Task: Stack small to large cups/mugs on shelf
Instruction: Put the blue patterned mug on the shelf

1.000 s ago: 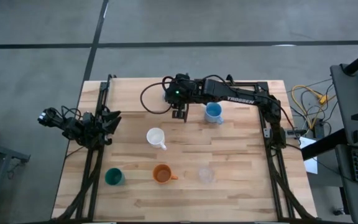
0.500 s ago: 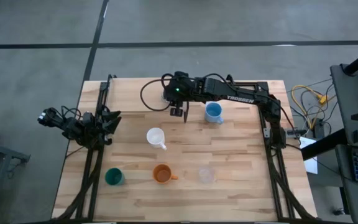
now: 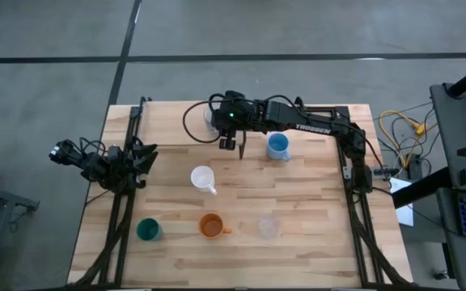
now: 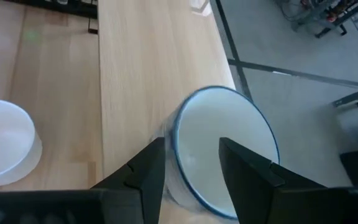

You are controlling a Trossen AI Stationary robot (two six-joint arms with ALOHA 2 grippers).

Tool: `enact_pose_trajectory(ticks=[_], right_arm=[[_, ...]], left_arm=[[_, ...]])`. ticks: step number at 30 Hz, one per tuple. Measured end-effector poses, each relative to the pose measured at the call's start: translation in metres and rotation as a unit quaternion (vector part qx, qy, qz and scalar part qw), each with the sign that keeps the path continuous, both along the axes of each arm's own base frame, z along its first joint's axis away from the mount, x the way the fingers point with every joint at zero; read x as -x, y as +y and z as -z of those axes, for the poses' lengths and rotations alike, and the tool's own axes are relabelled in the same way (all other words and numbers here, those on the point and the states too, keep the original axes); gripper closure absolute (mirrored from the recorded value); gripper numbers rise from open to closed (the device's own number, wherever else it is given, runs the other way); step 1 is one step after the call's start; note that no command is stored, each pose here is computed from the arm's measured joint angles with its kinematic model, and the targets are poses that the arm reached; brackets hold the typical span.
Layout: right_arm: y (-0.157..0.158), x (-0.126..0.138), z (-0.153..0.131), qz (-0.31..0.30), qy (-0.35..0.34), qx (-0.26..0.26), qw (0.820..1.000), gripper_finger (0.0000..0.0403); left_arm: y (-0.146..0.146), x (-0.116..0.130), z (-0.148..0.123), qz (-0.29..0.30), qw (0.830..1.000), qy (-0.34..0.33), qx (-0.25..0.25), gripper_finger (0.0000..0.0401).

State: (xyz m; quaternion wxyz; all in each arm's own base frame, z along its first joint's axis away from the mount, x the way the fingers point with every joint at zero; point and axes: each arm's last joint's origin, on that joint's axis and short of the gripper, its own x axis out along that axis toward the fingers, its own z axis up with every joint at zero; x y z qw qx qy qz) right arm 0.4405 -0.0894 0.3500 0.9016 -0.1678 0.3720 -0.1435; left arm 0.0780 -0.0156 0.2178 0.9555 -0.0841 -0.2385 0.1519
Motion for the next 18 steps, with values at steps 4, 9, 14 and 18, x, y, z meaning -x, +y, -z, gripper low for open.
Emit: enact_pose_trajectory(ticks=[4,9,14,18], right_arm=[[0.0000,0.0000,0.0001,0.000,0.000,0.000,1.000,0.0257],[0.0000,0.0000,-0.0001,0.000,0.000,0.000,1.000,0.0257],[0.0000,-0.0002,-0.0003,0.000,-0.002,0.000,1.000,0.0257],[0.0038,0.0013,-0.0055,-0.004,-0.011,0.002,1.000,0.0257]], left_arm=[[0.0000,0.0000,0.0000,0.000,1.000,0.000,0.000,0.0279],[0.0000,0.0000,0.0000,0.000,1.000,0.000,0.000,0.0279],[0.0000,0.0000,0.0000,0.000,1.000,0.000,0.000,0.0279],[0.0000,0.0000,0.0000,0.000,1.000,0.000,0.000,0.0279]])
